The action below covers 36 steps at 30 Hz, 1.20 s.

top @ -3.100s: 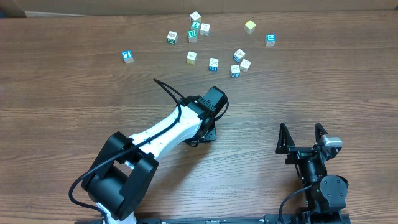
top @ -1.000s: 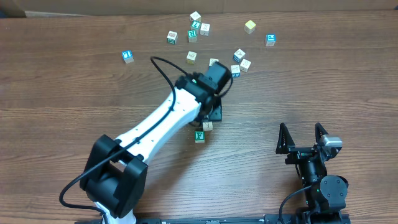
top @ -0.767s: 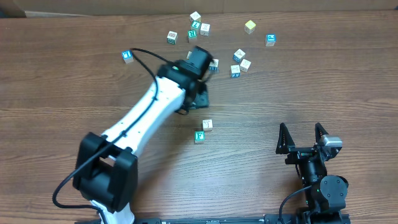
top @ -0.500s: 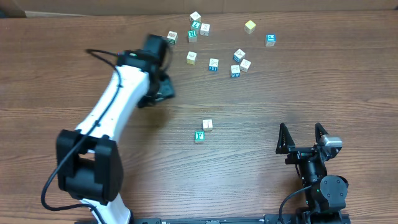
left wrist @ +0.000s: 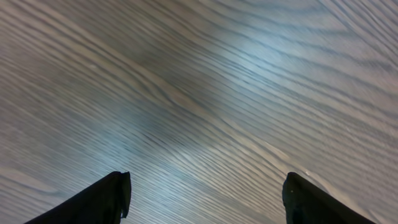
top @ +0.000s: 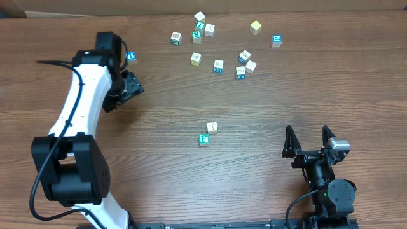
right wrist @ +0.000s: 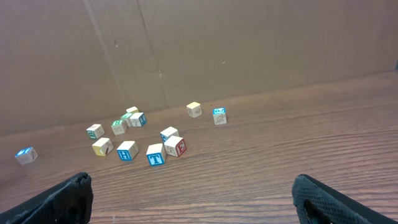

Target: Form a circle

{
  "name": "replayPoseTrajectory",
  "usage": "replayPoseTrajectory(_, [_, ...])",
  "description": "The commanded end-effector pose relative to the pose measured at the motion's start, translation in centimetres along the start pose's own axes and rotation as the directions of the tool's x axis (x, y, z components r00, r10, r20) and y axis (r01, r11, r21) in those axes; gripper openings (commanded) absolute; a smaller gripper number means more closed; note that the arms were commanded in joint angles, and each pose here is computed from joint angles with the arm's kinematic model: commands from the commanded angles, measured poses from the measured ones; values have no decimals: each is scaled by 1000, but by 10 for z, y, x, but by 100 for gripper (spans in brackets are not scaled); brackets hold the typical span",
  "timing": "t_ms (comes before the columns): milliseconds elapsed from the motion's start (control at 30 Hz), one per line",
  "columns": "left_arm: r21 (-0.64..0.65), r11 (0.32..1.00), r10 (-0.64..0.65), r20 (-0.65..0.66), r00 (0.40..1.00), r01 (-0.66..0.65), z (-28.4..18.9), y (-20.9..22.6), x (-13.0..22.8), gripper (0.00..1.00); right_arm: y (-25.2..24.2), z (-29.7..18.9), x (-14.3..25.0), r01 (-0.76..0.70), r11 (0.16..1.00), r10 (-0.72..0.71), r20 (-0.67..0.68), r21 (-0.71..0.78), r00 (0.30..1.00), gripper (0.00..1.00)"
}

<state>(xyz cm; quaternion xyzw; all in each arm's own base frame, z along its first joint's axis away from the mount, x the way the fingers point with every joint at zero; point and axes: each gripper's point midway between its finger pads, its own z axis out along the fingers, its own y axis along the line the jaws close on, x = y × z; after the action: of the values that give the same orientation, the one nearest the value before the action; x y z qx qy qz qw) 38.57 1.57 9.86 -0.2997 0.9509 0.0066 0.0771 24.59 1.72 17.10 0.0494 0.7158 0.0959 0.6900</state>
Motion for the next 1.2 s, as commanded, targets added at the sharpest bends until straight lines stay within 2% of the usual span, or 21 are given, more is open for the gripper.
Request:
replayPoseTrajectory(0, [-28, 999, -21, 36, 999, 22, -4, 16, -16, 78, 0, 0, 1, 14, 1000, -14, 5, -4, 1000, 100])
replayPoseTrajectory(67, [-43, 998, -38, 41, 998, 40, -4, 25, -20, 81, 0, 0, 1, 14, 1000, -14, 5, -4, 1000, 100])
replayPoseTrajectory(133, [-56, 997, -49, 42, 998, 51, -4, 31, -22, 100, 0, 0, 1, 14, 1000, -14, 5, -4, 1000, 100])
replayPoseTrajectory(1167, [-54, 997, -58, 44, 997, 60, -4, 34, -25, 100, 0, 0, 1, 14, 1000, -14, 5, -4, 1000, 100])
